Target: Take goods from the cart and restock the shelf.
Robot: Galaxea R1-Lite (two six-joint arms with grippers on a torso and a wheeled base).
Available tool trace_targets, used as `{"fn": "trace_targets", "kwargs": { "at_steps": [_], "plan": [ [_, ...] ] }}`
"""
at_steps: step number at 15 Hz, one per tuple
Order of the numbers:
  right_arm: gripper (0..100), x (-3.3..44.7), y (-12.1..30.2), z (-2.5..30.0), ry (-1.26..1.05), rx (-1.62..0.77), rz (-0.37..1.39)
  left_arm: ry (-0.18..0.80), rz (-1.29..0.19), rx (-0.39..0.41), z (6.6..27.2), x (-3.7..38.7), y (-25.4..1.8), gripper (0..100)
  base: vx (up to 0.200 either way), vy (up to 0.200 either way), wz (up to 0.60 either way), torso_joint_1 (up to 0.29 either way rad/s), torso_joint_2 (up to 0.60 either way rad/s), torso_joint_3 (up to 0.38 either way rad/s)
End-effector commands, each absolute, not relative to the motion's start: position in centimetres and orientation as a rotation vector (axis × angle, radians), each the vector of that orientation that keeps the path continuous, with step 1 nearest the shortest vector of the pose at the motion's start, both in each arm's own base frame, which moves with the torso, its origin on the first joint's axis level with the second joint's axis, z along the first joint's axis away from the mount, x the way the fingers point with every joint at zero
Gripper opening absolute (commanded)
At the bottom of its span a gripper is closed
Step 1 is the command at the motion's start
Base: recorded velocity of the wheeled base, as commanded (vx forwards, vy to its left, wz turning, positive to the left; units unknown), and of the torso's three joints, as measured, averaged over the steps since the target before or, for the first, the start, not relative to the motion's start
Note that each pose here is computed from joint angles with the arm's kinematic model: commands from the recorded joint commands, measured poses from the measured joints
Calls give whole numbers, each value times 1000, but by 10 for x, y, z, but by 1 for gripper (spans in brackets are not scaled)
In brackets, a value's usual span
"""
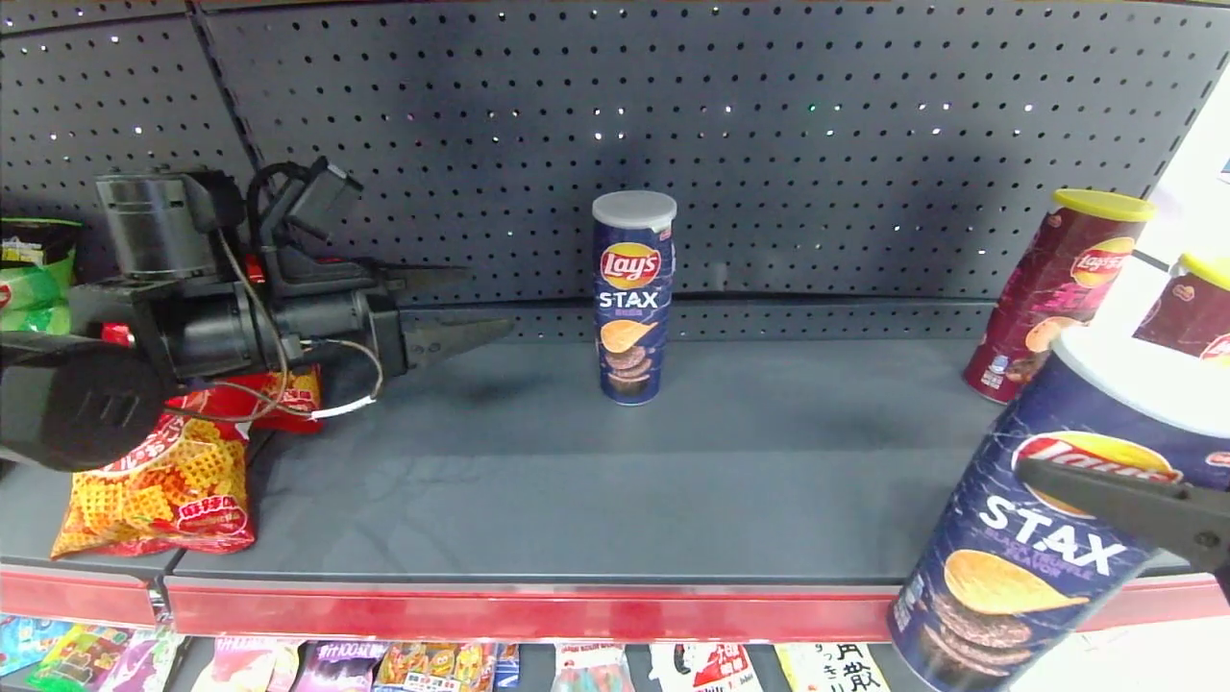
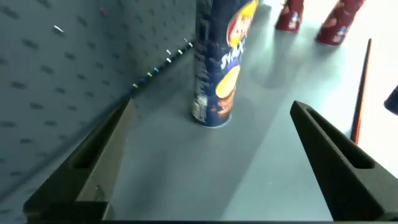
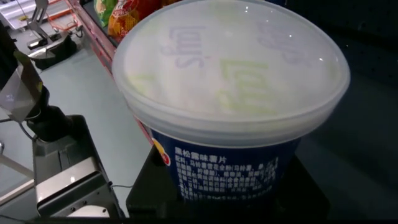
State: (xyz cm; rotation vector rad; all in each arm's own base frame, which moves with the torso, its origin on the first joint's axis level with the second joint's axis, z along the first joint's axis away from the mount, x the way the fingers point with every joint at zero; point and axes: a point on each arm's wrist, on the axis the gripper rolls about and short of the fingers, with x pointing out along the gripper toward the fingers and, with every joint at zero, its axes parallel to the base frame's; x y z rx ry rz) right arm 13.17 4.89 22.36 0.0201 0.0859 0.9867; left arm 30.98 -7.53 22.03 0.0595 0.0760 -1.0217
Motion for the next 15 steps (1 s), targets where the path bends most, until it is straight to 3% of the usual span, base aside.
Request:
{"fn": "trace_targets", "kwargs": {
  "at_steps": [1,5,15],
  "plan": [
    [0,155,65,227,120,16,1026,88,-1051,56,215,316,-87,100,0,0,0,0,0,0],
    [0,179,85,237,116,1,1072,-11,-1051,91,240,330,-109,100,0,0,0,0,0,0],
    [0,187,90,239,115,-3,1082,9,-1064,89,218,360,-131,100,0,0,0,0,0,0]
  ]
}}
